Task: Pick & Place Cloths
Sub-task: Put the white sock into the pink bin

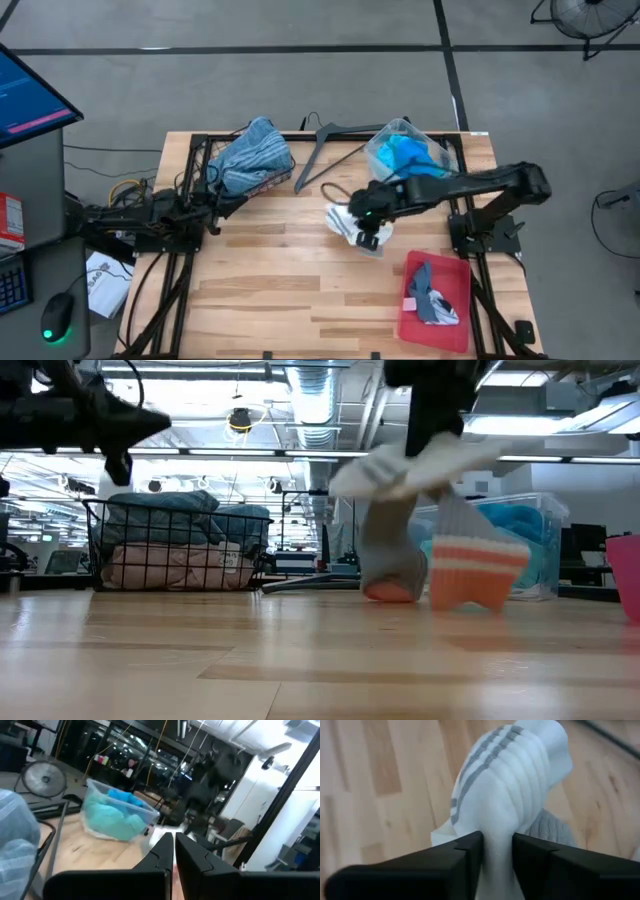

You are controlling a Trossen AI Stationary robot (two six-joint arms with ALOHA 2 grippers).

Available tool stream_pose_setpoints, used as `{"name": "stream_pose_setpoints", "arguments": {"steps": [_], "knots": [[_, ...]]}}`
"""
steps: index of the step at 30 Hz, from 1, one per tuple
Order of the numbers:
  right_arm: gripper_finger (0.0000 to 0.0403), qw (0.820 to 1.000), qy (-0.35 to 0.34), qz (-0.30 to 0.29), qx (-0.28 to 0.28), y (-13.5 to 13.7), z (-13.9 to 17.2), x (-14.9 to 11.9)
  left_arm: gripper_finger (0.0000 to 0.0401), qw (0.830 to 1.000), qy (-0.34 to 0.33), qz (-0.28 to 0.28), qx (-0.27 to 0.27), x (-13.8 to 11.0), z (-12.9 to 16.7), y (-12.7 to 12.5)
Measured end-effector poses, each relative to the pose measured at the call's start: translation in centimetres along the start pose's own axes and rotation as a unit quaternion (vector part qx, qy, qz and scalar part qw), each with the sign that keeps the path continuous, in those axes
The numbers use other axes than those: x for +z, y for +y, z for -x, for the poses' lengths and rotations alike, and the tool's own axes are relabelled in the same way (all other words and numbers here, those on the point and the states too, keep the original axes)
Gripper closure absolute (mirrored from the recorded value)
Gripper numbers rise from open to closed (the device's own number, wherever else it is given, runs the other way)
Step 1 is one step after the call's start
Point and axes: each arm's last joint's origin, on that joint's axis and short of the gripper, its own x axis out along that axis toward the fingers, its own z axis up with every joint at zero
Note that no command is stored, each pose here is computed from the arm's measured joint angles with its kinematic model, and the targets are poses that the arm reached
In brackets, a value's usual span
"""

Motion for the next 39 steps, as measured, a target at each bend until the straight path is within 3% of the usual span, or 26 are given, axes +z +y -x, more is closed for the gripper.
{"name": "stream_pose_setpoints", "arguments": {"steps": [6, 13, 17, 23, 26, 28, 31, 34, 35, 39], "knots": [[0.0226, 0.996, 0.068, 0.051, -0.017, 0.6, -4.5, -0.2, 0.0399, 0.999, -0.036, 0.009, -0.019, 0.7, 0.0, -0.4], [0.0113, 0.993, 0.077, 0.091, -0.015, 1.1, -7.5, 0.0, 0.0399, 0.999, -0.037, 0.01, -0.02, 0.7, 0.0, -0.4], [0.0094, 0.989, 0.096, 0.115, -0.001, 1.6, -9.5, -0.3, 0.0399, 0.999, -0.037, 0.01, -0.02, 0.7, 0.0, -0.4], [0.0099, 0.983, 0.109, 0.15, 0.012, 3.0, -13.1, -0.9, 0.0399, 0.999, -0.038, 0.01, -0.021, 0.7, 0.0, -0.4], [0.0116, 0.981, 0.122, 0.154, -0.004, 3.2, -14.8, -1.4, 0.0399, 0.999, -0.038, 0.01, -0.021, 0.7, 0.0, -0.4], [0.0147, 0.98, 0.128, 0.15, -0.01, 3.4, -15.6, -1.7, 0.0399, 0.999, -0.039, 0.009, -0.021, 0.7, 0.0, -0.4], [0.0236, 0.979, 0.136, 0.153, -0.013, 3.6, -15.9, -2.0, 0.0399, 0.999, -0.039, 0.01, -0.021, 0.7, 0.0, -0.4], [0.0359, 0.98, 0.128, 0.15, -0.013, 3.7, -15.5, -1.8, 0.0399, 0.999, -0.039, 0.01, -0.021, 0.7, 0.0, -0.4], [0.0377, 0.982, 0.123, 0.145, -0.009, 3.5, -15.1, -1.6, 0.0399, 0.999, -0.039, 0.01, -0.021, 0.7, 0.0, -0.4], [0.0375, 0.989, 0.09, 0.118, -0.005, 2.3, -12.4, -0.4, 0.0399, 0.999, -0.039, 0.01, -0.021, 0.7, 0.0, -0.4]]}}
